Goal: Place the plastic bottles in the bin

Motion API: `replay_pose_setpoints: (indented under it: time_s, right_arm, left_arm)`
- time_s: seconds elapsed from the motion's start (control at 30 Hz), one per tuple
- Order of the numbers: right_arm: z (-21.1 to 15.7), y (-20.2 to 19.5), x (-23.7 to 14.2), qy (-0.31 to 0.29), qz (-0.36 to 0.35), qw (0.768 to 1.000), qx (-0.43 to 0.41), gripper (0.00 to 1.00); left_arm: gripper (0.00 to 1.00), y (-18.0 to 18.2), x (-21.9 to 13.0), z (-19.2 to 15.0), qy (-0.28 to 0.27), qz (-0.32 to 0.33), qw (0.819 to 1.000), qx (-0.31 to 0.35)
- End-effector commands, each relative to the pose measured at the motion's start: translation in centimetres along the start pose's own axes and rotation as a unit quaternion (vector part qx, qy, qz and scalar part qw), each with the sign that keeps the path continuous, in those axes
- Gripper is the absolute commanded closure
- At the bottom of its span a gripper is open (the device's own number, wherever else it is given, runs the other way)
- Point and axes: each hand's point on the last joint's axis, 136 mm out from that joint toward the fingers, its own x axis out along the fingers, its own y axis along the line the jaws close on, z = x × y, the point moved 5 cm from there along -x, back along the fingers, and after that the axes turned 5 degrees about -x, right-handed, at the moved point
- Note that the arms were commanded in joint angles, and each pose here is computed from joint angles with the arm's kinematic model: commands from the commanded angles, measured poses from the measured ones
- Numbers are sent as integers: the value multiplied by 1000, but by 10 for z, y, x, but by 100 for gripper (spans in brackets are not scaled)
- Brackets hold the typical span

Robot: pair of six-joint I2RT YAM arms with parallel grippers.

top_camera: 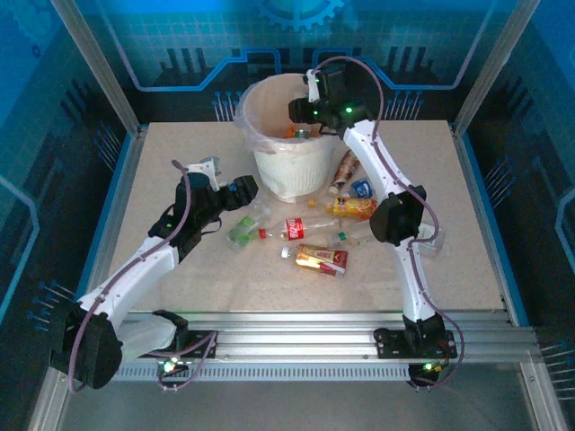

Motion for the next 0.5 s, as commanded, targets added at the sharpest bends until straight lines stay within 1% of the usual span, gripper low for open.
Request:
replay_pose_setpoints:
  time_s: [0.0, 0.13, 0.2, 0.3, 0.37, 0.47]
  right_arm:
    - [14, 9, -10, -20, 8, 1000, -13, 29]
    - [26, 12, -26, -36, 10, 999, -17, 13]
    - [32, 14, -34, -45, 12, 999, -21, 7]
    - [41, 16, -47, -58, 16, 998, -23, 4]
    - [48, 20, -57, -67, 22, 997, -24, 0]
    - [54, 23, -69, -75, 30, 996, -27, 0]
  left_arm:
    - [1, -7, -2, 7, -10, -7, 1000, 1]
    - [1, -2, -5, 3, -8, 3, 1000, -1]
    - [1, 1, -8, 1, -9, 7, 1000, -1]
    - [1, 5, -12, -2, -10, 13, 1000, 4]
    - [1, 7, -15, -4, -9, 15, 1000, 13]
    - [1, 11, -20, -9, -5, 18, 999, 28]
